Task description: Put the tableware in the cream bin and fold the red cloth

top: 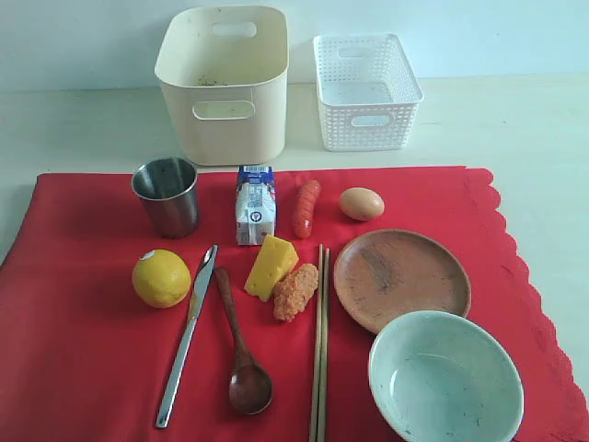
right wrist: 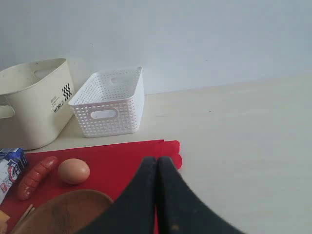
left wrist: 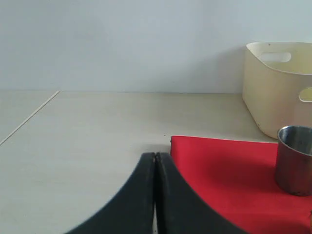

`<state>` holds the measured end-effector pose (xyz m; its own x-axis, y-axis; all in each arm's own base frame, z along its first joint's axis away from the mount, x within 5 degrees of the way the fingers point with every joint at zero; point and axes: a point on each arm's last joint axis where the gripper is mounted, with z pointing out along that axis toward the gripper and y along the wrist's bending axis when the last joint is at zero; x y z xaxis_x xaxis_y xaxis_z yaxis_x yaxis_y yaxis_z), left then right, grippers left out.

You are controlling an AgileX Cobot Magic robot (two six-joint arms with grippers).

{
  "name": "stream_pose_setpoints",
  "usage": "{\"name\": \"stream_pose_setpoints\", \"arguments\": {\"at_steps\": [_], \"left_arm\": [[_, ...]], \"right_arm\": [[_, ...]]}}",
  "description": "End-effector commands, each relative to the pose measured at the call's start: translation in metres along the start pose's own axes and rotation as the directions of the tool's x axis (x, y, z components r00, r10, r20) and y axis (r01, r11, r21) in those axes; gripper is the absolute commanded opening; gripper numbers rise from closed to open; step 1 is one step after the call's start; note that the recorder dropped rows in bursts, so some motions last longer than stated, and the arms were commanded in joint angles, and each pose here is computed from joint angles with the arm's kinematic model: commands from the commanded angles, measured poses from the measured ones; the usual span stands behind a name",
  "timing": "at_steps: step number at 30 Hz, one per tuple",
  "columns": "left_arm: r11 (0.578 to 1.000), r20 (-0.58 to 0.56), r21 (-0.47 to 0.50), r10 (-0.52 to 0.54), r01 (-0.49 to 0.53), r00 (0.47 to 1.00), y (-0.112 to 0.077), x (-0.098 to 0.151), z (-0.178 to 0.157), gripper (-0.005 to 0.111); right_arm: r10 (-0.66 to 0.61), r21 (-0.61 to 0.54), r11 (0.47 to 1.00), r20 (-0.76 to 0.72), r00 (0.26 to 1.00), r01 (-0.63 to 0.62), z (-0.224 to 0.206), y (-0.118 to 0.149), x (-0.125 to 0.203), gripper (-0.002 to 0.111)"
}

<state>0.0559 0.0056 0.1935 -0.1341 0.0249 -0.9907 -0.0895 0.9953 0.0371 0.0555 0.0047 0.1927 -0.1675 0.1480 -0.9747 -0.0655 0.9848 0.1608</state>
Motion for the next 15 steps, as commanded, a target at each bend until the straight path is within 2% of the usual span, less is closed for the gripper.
{"name": "stream_pose_setpoints", "arguments": {"at_steps": [1, 15], "left_arm": [[1.0, 0.009, 0.0, -0.008, 0.008, 1.0, 0.0, -0.0006, -0.0004, 0.0], [1.0, 0.009, 0.0, -0.008, 0.008, 1.0, 0.0, -0.0006, -0.0004, 0.0]], "right_arm": [[-0.005, -0.002, 1.0, 0.006, 1.0, 0.005, 0.0, -0.0001, 0.001, 0.0], [-0.005, -0.004, 1.0, 0.015, 1.0, 0.005, -0.0001, 0.0001, 0.0002, 0.0]]}}
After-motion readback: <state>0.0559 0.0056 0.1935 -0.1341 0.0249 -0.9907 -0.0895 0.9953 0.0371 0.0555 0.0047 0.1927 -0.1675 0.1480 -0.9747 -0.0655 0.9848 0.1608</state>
